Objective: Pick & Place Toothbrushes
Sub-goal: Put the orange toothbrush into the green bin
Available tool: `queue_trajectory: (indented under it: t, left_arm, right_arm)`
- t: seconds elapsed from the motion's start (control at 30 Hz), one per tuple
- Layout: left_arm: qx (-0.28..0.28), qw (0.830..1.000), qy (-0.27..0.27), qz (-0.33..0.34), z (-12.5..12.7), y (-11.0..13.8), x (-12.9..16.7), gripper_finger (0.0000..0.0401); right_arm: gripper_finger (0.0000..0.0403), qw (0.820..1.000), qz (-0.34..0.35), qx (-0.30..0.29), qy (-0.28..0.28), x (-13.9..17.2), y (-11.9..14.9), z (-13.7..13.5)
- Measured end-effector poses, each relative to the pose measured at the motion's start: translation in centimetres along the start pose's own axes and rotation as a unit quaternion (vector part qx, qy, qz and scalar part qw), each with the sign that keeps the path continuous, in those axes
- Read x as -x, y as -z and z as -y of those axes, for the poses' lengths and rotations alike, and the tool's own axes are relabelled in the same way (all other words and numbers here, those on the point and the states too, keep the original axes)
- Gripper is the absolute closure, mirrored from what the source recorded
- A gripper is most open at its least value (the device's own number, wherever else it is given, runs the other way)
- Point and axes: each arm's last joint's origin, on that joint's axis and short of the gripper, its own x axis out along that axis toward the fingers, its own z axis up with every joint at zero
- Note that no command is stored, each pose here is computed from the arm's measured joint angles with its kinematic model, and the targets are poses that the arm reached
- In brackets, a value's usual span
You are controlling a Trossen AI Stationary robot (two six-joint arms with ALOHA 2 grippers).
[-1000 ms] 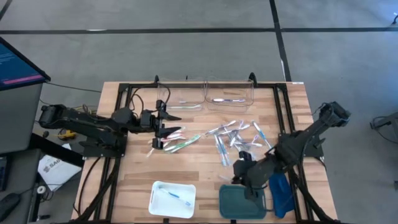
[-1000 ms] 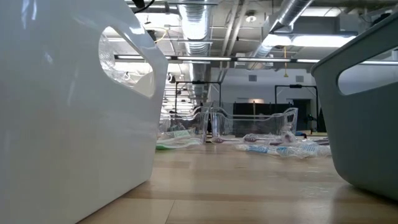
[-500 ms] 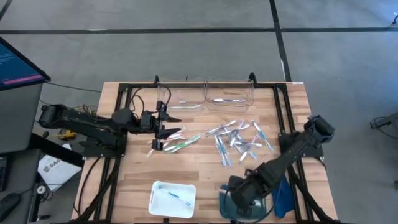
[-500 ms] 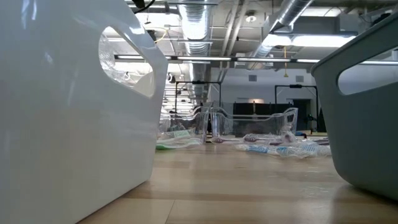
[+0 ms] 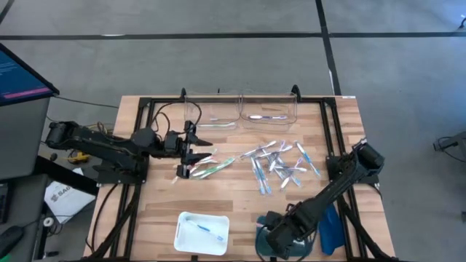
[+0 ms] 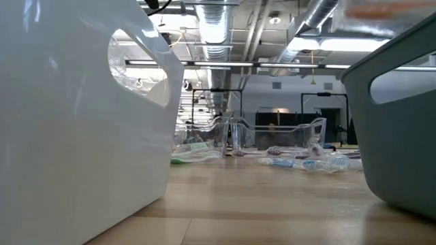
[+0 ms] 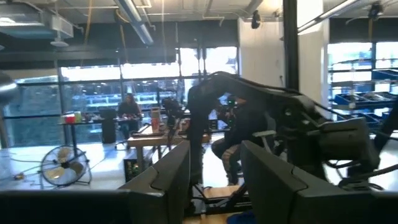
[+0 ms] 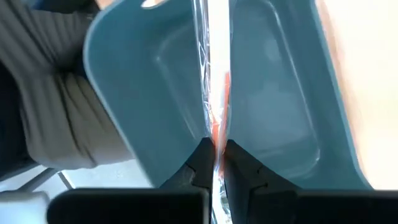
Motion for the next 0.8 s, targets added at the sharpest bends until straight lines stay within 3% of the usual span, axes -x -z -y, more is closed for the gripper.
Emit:
queue_trajectory:
  t: [0.37, 0.8]
  left_arm:
    - [0.022, 0.997, 0.067, 0.013, 3.1, -0.4, 0.2, 0.0265]
    - [-0.002, 0.996, 0.076, 0.038, 3.6, -1.0, 0.4, 0.0265]
  right_arm:
    - [0.0391, 0.993, -0.02, -0.09, 0.073, 0.1, -0.3, 1.7]
    - [0.0386, 0.996, -0.011, -0.077, 0.032, -0.1, 0.4, 0.5]
